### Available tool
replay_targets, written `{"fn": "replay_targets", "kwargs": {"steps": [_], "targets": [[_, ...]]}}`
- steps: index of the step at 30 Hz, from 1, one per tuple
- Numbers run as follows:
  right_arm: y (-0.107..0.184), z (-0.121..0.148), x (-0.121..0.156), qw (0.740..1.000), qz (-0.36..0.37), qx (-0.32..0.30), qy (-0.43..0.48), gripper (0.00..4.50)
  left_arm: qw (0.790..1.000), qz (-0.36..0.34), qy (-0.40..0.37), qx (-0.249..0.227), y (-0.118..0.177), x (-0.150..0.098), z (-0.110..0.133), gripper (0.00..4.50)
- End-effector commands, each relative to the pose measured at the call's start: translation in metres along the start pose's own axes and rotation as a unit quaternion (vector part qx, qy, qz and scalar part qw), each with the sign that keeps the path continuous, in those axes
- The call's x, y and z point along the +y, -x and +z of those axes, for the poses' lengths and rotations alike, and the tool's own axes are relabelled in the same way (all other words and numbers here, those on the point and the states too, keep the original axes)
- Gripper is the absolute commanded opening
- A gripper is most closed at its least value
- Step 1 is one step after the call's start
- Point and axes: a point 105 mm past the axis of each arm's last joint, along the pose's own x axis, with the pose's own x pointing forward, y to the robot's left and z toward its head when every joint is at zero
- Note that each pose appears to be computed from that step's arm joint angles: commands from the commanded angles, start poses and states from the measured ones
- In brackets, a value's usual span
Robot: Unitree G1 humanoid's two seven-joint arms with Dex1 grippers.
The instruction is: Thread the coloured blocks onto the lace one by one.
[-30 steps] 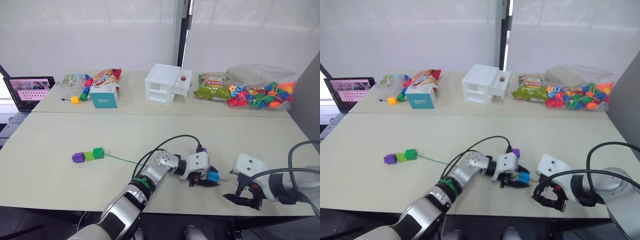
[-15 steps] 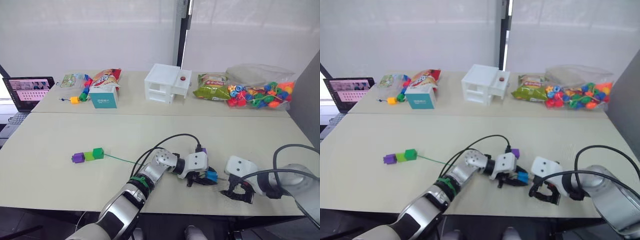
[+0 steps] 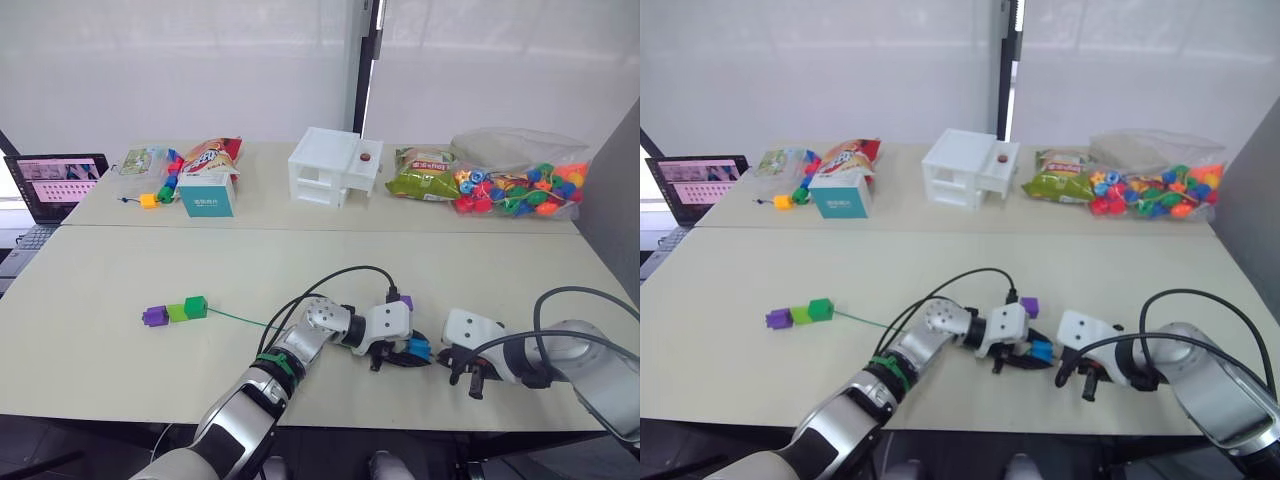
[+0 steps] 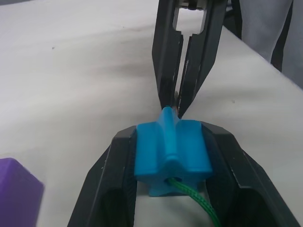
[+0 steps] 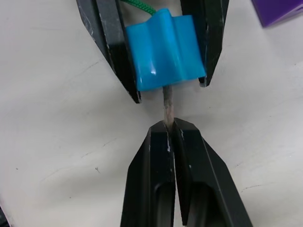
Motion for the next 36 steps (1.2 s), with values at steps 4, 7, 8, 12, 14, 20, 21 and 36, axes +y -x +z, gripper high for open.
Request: {"fn": "replay_targets", "kwargs": {"steps": [4,7,8,12,14,20,21,36], "targets": [[0.012,0.004,-0.001,1.0,0.003,-0.004,0.003,0.0,0.998,0.034,-0.049,0.0,0.036,0.018,0.013,1.4],[0.015,0.007,-0.001,1.0,0.013,-0.003,0.008,0.0,0.995,0.075,-0.063,-0.015,0.074,0.039,0.031,1.4],[0.016,0.007,0.0,1.0,0.018,-0.003,0.011,0.0,0.995,0.08,-0.064,-0.007,0.089,0.042,0.031,1.4],[0.017,0.009,0.001,0.999,0.035,-0.001,0.019,0.0,0.995,0.077,-0.049,0.032,0.135,0.034,0.017,1.4],[0.018,0.009,0.001,0.999,0.039,0.0,0.022,0.0,0.996,0.075,-0.04,0.04,0.146,0.029,0.012,1.4],[0.019,0.011,-0.004,0.999,0.038,-0.001,0.029,0.0,0.988,0.106,-0.005,0.111,0.218,0.011,-0.02,1.4],[0.019,0.011,-0.004,0.999,0.039,-0.002,0.03,0.0,0.987,0.108,0.0,0.122,0.227,0.008,-0.023,1.4],[0.012,0.019,-0.004,0.998,0.047,-0.021,0.038,0.0,0.955,0.157,0.061,0.242,0.334,-0.029,-0.052,1.4]]}}
